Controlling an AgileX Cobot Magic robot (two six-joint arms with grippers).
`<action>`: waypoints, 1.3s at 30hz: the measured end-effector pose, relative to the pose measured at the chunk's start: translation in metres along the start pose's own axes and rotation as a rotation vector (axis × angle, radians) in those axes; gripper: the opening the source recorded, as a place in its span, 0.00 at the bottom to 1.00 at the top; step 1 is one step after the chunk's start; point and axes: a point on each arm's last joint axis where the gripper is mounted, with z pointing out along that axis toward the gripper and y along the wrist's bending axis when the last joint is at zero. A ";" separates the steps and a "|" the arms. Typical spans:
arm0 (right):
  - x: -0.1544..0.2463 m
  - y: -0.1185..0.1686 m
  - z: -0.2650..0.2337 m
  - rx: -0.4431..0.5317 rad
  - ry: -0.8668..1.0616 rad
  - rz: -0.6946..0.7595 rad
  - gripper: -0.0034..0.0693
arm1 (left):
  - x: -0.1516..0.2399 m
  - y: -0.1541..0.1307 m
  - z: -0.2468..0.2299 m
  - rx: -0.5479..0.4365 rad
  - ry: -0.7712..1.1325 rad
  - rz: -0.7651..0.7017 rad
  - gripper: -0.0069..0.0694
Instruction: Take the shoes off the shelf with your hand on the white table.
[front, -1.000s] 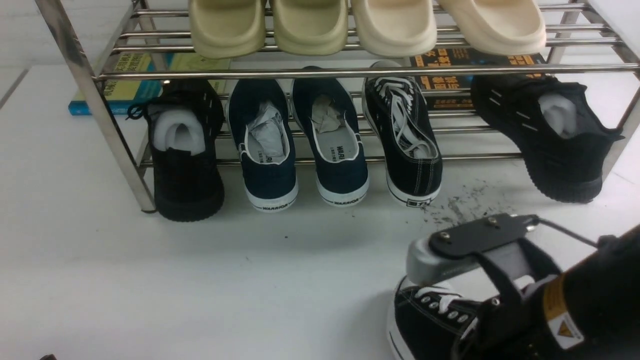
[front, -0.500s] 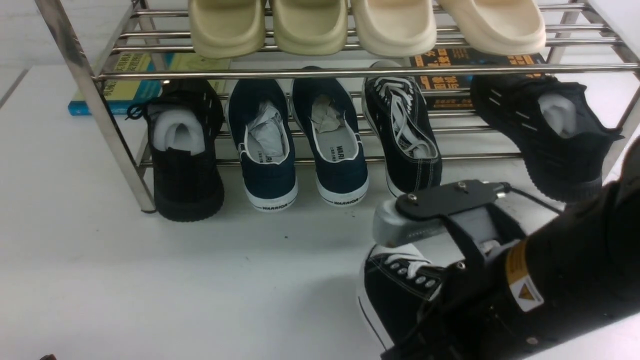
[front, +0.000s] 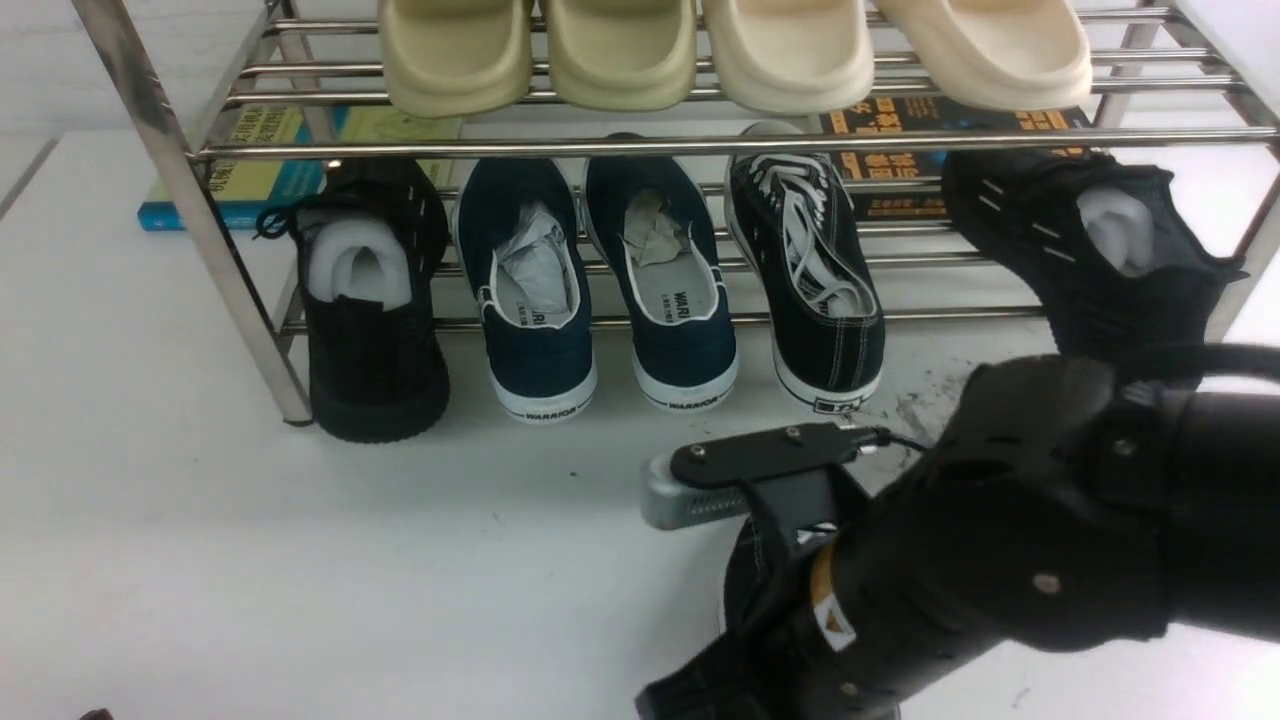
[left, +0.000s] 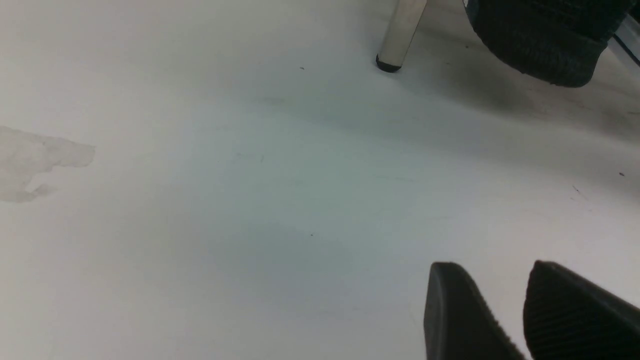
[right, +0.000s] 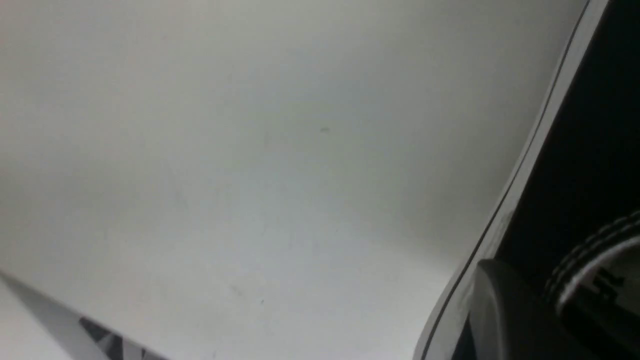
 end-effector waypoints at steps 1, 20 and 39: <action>-0.002 -0.001 0.005 0.015 -0.016 0.007 0.08 | 0.000 0.000 0.000 0.000 0.000 0.000 0.40; -0.005 -0.017 0.033 0.241 -0.012 0.137 0.26 | 0.000 0.000 0.000 0.000 0.000 0.000 0.40; -0.009 0.007 -0.084 0.192 -0.008 -0.142 0.61 | 0.000 0.000 0.000 0.000 0.000 0.000 0.40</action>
